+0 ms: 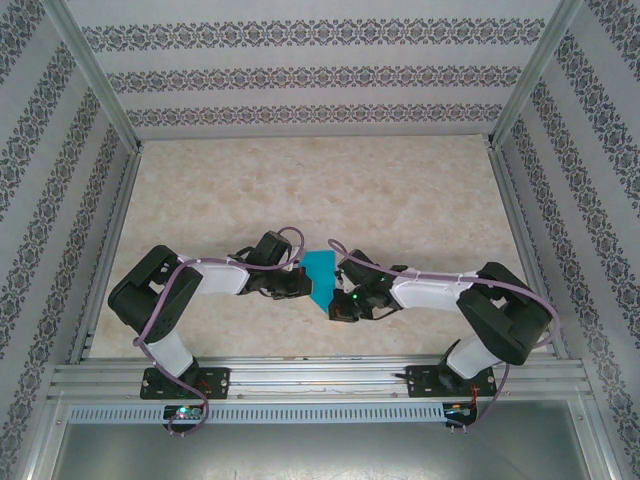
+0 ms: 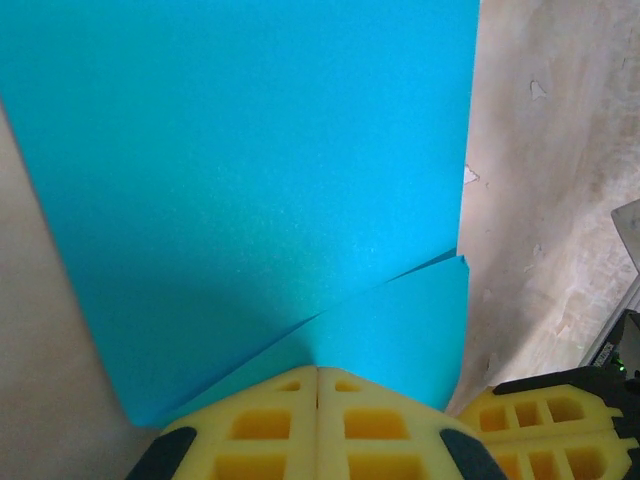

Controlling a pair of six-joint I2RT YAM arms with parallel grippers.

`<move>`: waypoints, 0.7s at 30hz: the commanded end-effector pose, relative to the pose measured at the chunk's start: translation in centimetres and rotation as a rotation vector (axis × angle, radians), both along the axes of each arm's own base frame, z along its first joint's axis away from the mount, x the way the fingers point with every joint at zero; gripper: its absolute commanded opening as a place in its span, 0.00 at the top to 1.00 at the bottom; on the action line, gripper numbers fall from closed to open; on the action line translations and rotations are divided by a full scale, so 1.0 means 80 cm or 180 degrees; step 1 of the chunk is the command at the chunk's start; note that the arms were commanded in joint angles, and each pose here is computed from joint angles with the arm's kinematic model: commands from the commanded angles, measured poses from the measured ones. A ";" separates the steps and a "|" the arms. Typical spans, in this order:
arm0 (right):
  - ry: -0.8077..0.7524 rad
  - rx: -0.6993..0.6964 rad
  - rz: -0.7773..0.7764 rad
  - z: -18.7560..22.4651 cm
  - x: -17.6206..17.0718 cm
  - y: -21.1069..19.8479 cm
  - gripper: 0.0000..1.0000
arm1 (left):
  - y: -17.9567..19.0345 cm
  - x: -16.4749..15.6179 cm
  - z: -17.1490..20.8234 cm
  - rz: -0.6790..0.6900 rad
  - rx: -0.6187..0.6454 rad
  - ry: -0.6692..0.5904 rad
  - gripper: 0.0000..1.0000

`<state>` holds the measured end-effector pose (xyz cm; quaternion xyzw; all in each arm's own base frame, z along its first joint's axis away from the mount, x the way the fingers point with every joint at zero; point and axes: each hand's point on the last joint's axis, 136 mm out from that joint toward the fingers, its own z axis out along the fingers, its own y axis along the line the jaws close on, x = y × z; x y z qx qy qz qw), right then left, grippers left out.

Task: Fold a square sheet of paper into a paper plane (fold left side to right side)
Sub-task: Third fold the triangle at the center of the table.

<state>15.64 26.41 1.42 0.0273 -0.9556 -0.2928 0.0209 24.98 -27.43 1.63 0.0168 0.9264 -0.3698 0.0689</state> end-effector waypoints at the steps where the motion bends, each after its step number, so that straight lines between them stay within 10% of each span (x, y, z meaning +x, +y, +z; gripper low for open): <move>1: 0.0306 -0.0305 0.0078 -0.013 -0.035 -0.043 1.00 | 0.027 -0.014 -0.040 0.0251 0.0391 0.0257 1.00; 6: -0.0112 -0.0027 0.0067 0.025 0.002 -0.045 0.97 | 0.005 -0.001 -0.017 0.0329 0.0054 0.0175 0.90; 11: -0.0806 0.0228 0.0088 0.067 0.057 -0.047 0.71 | -0.012 0.025 0.030 0.0381 -0.0214 -0.0136 0.78; 21: -0.1427 0.0682 0.0466 0.085 0.102 -0.009 0.44 | 0.048 0.052 0.084 0.0727 0.0098 -0.0784 0.55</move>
